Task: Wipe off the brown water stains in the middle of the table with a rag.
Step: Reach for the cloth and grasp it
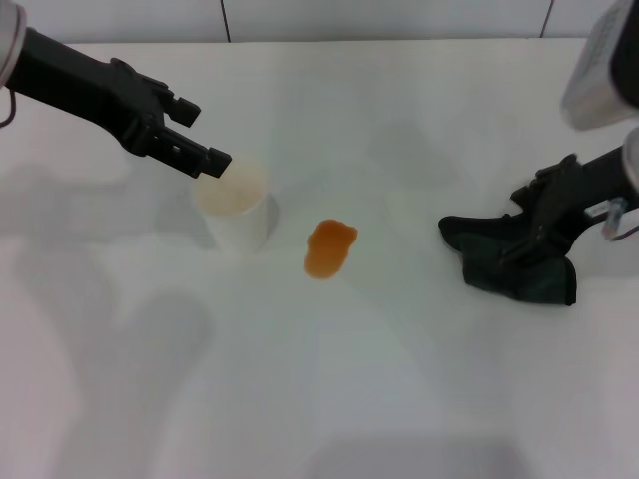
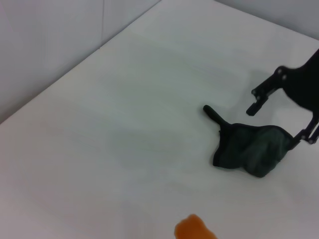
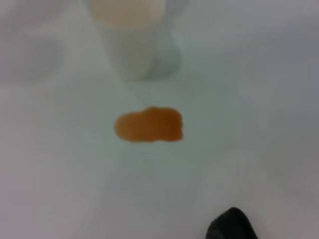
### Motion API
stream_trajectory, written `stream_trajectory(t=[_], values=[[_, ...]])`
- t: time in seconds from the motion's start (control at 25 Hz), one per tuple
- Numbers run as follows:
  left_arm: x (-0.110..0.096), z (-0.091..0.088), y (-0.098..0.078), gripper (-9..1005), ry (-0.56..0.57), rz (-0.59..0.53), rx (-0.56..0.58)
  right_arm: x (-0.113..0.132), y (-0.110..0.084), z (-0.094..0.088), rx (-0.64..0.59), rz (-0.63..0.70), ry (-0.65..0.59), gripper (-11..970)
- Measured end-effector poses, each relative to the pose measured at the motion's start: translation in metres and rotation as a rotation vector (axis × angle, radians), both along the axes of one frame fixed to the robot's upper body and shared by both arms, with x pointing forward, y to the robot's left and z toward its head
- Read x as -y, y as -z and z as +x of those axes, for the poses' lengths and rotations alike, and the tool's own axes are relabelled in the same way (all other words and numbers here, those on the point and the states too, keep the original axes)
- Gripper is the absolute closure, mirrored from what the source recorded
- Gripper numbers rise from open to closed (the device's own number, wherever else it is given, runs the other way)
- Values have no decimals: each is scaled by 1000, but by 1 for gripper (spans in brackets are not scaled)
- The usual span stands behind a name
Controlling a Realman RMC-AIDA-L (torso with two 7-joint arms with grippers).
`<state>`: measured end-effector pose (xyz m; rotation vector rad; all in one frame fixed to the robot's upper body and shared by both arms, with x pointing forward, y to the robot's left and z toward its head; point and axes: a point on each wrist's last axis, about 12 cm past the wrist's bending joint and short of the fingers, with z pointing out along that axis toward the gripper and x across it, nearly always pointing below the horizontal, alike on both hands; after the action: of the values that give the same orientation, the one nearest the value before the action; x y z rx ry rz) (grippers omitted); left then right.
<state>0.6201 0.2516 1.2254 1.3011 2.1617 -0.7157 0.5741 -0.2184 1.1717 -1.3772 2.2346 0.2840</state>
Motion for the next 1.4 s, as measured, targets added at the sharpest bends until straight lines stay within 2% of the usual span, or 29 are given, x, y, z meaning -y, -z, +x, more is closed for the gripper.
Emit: stream_trajectory(t=[0.24, 0.4, 0.88, 1.08, 1.4], values=[[4, 1, 7, 105, 4, 3, 6, -8, 25, 2, 19, -38, 1, 132], [8, 1, 14, 105, 15, -12, 3, -7, 34, 2, 19, -39, 16, 145], [10, 3, 16, 105, 21, -19, 10, -12, 42, -1, -4, -52, 1, 188], [10, 3, 16, 106, 22, -16, 9, -16, 39, -3, 16, -54, -19, 365], [11, 3, 15, 106, 21, -15, 6, -19, 39, -5, 38, -85, -44, 585]])
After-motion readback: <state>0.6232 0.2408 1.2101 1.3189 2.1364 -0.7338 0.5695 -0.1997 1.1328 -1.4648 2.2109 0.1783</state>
